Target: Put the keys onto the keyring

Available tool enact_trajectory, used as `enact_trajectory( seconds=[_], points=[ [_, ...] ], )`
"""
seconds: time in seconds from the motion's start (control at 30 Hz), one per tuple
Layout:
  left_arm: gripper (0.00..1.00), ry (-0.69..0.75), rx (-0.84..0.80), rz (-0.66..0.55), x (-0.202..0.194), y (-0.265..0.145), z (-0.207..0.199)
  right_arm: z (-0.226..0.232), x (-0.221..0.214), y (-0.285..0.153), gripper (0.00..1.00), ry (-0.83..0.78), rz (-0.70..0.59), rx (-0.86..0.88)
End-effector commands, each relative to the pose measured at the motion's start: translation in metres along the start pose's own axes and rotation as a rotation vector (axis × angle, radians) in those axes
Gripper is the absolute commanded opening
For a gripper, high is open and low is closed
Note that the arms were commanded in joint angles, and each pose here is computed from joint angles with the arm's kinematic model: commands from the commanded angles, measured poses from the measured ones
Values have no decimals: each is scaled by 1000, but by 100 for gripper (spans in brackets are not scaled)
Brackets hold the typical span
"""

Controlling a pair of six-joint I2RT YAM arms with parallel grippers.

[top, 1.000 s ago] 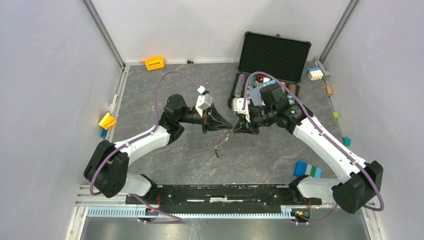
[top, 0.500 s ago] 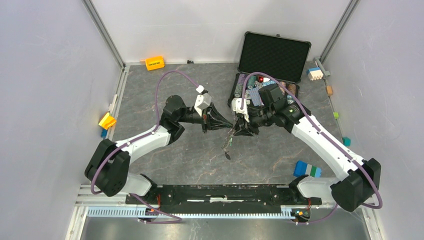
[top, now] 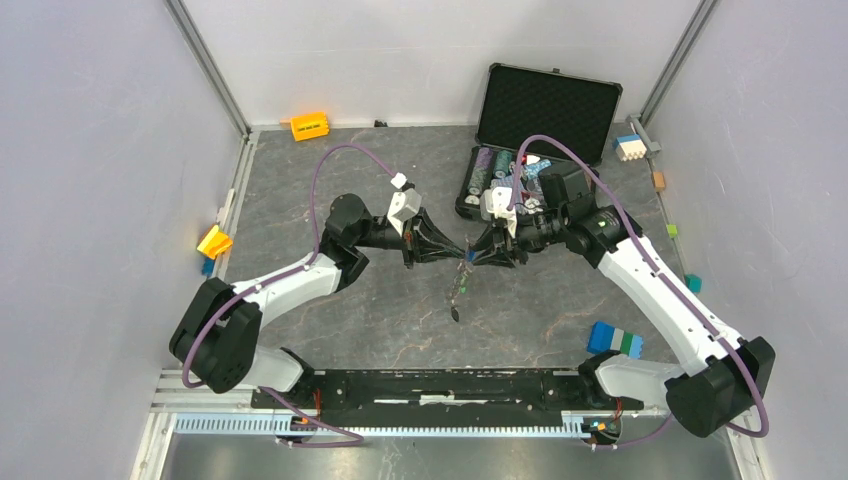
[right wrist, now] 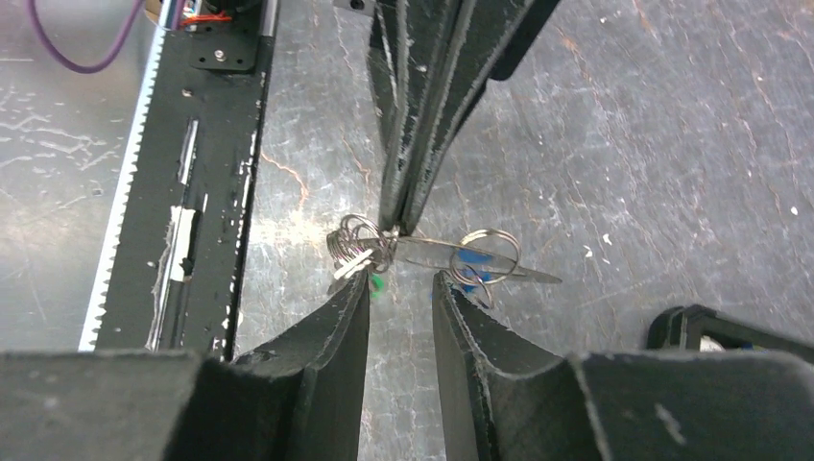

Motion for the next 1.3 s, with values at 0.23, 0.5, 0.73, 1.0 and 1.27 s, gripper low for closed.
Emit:
enact_trajectory(
  seconds=[0.23, 0.5, 0.73, 1.0, 1.27],
  points=[
    [2, 24, 11, -47, 14, 2, -1, 6, 13, 4, 32, -9, -91, 55],
    [2, 17, 15, -53, 15, 2, 0, 3, 8, 9, 28, 12, -95, 54],
    [2, 14, 22, -57, 14, 3, 1, 2, 11, 10, 24, 21, -111, 57],
    [2, 8, 31, -66, 15, 3, 3, 4, 6, 13, 22, 43, -116, 62],
    [2, 3, 35, -64, 12, 3, 4, 3, 9, 13, 5, 45, -124, 56]
  ],
)
Point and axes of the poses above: each gripper's point midway between its finger pads, its own y axis out along the fingers, its own z axis along the line the jaws close on, x = y × z, the point moved 3 cm from there along -y, back along the fingers, and after that the axes turned 2 degrees about -y, right-handed, at the moved point
